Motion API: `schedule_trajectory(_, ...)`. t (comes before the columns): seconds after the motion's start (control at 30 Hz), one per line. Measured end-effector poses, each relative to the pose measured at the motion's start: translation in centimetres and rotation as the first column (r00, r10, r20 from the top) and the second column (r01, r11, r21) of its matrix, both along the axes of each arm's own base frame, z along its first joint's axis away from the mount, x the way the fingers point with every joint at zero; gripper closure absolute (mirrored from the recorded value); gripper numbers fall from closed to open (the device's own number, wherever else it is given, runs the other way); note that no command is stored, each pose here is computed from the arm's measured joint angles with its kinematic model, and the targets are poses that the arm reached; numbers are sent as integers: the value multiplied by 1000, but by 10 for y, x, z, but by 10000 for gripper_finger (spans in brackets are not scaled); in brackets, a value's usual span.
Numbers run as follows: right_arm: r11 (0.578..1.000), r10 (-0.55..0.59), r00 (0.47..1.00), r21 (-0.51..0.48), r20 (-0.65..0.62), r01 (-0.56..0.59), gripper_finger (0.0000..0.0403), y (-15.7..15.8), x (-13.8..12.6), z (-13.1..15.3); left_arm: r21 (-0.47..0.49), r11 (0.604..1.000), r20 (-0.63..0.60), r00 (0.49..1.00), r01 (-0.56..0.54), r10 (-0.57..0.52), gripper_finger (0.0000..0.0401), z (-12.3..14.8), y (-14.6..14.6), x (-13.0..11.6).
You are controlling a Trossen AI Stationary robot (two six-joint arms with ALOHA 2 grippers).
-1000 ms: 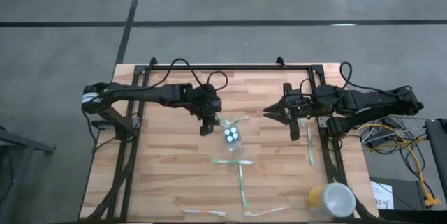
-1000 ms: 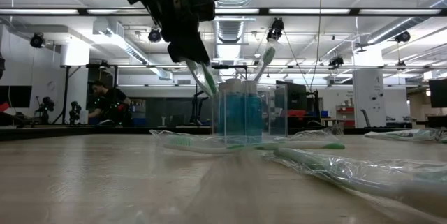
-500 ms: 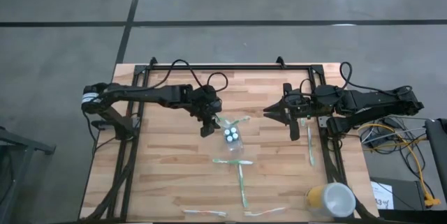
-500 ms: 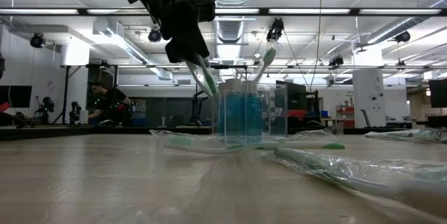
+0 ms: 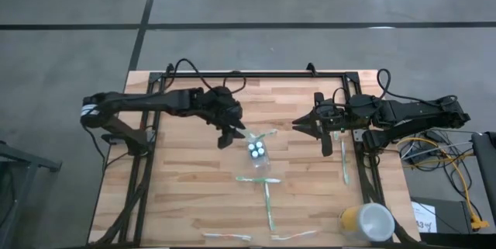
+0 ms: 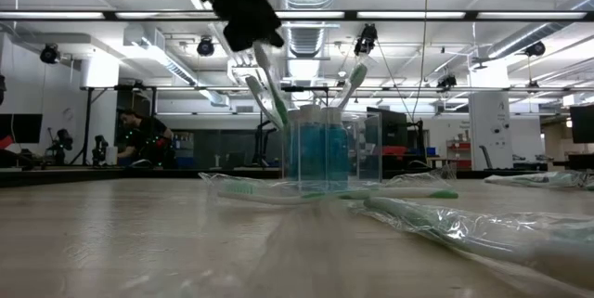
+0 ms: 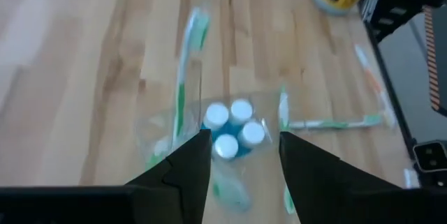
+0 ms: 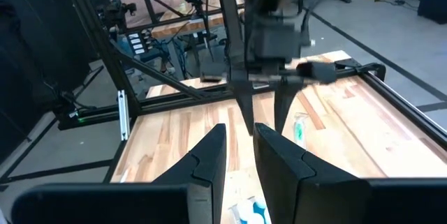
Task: Pick & Place toothbrushing station
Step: Put the white green toothbrush into the back side of the transparent organizer
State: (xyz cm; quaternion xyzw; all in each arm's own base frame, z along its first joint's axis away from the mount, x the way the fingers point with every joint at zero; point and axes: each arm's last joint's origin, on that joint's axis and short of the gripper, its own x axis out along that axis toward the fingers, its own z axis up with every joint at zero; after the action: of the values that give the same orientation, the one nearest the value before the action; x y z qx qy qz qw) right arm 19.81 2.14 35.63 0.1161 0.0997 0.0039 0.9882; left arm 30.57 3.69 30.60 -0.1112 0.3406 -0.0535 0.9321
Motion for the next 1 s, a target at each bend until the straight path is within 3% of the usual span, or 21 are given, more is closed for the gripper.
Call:
schedule_trajectory(0.5,1000,0,1000,0,1,0,335,0,0,0,180,982,266,959,54,-101,229,81,-1,-13)
schedule_trajectory(0.73,1000,-1,999,11,51,0,335,0,0,5,295,954,386,920,-49,-72,229,119,-3,-44)
schedule_trajectory(0.87,1000,5,997,15,81,-6,335,0,-5,10,329,943,402,910,-45,-97,229,121,-6,-65)
schedule_trajectory(1.0,1000,8,993,20,117,-10,335,-1,-14,16,290,957,386,915,-2,-115,229,109,-9,-79)
